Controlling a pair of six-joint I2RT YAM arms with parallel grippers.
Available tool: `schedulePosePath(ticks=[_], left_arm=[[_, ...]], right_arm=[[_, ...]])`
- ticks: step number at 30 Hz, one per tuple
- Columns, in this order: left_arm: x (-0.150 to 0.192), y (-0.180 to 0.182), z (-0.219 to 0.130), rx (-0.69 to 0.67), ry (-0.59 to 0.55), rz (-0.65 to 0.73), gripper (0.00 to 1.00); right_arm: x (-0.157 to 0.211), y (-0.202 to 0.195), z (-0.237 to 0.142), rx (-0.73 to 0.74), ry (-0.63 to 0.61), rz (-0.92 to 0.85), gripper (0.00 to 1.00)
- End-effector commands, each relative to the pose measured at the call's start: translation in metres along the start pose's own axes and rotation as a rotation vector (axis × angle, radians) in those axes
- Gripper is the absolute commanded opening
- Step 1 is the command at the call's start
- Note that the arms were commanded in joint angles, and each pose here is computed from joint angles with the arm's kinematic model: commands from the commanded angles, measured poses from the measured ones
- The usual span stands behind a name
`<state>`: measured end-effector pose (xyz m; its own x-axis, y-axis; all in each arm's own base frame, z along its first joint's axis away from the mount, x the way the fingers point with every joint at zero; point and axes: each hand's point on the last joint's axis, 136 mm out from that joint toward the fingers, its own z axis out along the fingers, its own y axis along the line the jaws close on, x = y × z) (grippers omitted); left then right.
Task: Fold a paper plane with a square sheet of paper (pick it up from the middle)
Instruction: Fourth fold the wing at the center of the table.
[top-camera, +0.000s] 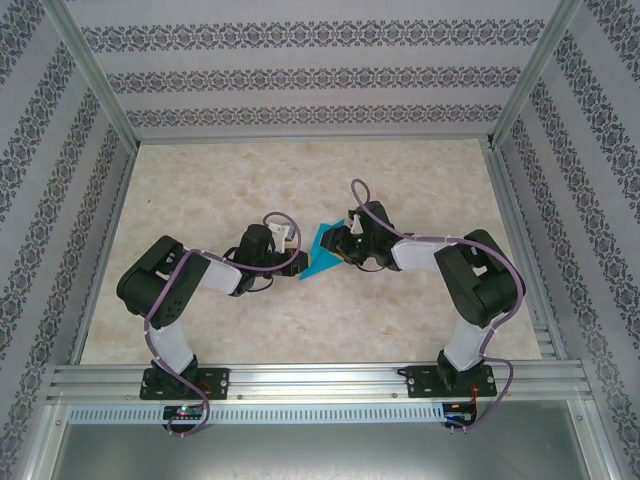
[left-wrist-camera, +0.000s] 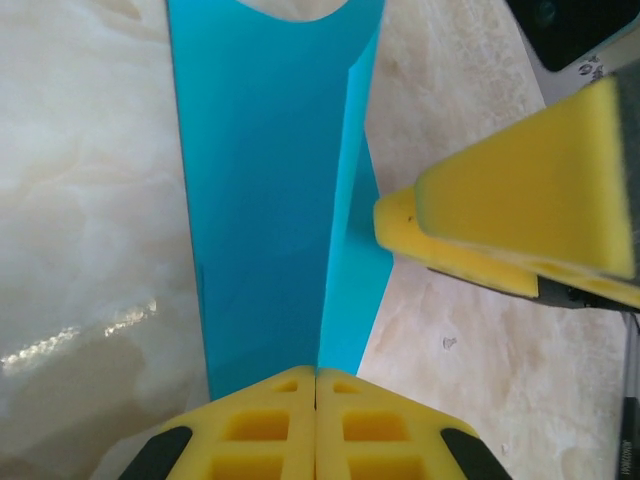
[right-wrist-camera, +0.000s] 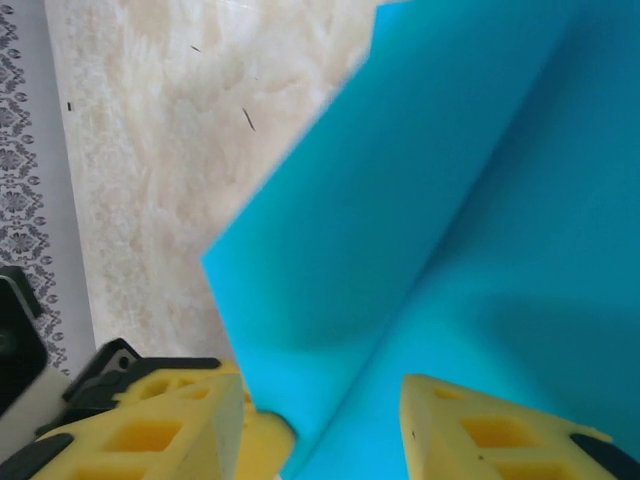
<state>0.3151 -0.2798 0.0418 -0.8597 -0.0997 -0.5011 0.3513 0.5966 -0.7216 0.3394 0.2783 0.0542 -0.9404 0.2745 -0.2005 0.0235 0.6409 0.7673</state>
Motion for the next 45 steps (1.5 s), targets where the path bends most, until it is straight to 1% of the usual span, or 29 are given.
schedulePosePath(ticks=[1,10,15,20,24,28,33,35,41,45], left_arm=[[-0.009,-0.002,0.001,0.045,-0.018,-0.058,0.07],[-0.008,0.009,0.002,0.039,-0.008,-0.123,0.08],[-0.011,0.011,0.000,0.038,-0.017,-0.135,0.08],[-0.014,0.007,-0.001,0.052,-0.010,-0.126,0.09],[-0.014,0.004,0.001,0.062,0.004,-0.118,0.11],[-0.015,0.002,0.002,0.068,0.014,-0.106,0.17],[-0.015,0.005,-0.001,0.036,0.018,-0.078,0.29],[-0.013,0.007,-0.003,0.017,0.025,-0.073,0.32],[-0.022,0.008,-0.018,-0.044,0.003,-0.063,0.38],[-0.026,0.006,-0.027,-0.088,0.001,-0.075,0.40]], right_arm=[[-0.003,0.013,0.008,-0.031,0.010,-0.055,0.46],[-0.002,0.002,0.017,0.023,0.032,-0.037,0.48],[-0.001,-0.005,0.021,0.066,0.046,-0.031,0.50],[0.000,-0.019,0.023,0.146,0.049,-0.015,0.55],[0.002,-0.032,0.024,0.223,0.054,0.002,0.56],[0.005,-0.046,0.023,0.301,0.056,0.033,0.57],[0.007,-0.059,0.022,0.371,0.047,0.073,0.56],[0.010,-0.063,0.022,0.392,0.053,0.087,0.56],[0.016,-0.075,0.021,0.460,0.065,0.114,0.57],[0.018,-0.078,0.021,0.493,0.080,0.111,0.56]])
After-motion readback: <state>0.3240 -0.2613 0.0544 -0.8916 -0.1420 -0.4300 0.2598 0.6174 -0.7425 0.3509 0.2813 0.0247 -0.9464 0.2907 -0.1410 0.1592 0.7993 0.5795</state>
